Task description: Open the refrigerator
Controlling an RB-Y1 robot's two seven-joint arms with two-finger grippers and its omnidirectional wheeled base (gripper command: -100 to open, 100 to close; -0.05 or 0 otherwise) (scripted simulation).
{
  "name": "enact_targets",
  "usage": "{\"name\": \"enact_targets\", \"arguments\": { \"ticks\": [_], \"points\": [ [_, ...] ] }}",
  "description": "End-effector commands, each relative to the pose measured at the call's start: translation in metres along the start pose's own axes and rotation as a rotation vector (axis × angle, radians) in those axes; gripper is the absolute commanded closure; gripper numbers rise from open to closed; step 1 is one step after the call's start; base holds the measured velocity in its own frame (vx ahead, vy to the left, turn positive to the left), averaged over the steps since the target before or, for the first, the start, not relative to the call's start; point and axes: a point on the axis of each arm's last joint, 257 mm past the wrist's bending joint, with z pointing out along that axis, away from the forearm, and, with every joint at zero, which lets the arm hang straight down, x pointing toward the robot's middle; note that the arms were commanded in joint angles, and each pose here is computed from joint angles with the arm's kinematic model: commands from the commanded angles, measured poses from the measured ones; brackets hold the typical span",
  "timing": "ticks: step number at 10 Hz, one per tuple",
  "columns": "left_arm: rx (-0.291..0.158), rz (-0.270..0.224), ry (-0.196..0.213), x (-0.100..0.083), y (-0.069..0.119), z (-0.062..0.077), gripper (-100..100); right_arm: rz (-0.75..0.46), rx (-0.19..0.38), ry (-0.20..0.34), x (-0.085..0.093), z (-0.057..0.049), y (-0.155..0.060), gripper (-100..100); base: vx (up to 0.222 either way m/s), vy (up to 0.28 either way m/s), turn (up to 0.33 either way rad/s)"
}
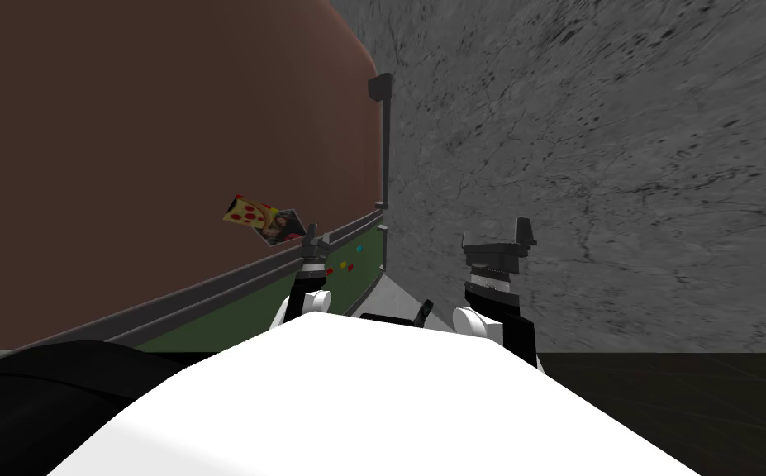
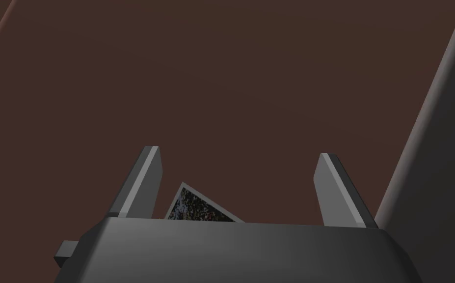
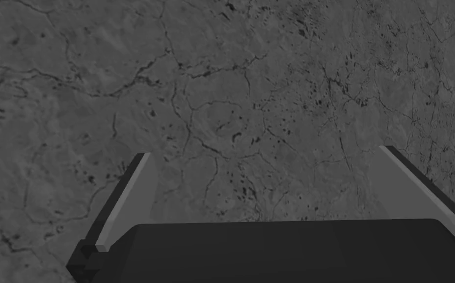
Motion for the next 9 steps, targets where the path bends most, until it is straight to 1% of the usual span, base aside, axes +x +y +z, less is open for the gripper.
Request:
{"name": "enact_targets", "arguments": {
  "ticks": [1, 9],
  "points": [
    [0.0, 0.0, 0.0, 0.0, 0.0, 0.0, 0, 0.0, 0.0, 0.0, 0.0, 0.0, 0.0, 0, 0.0, 0.0, 0.0],
    [0.0, 0.0, 0.0, 0.0, -0.0002, 0.0001, 0, 0.0, 0.0, 0.0, 0.0, 0.0, 0.0002, 0, 0.0, 0.0, 0.0]
  ]
}}
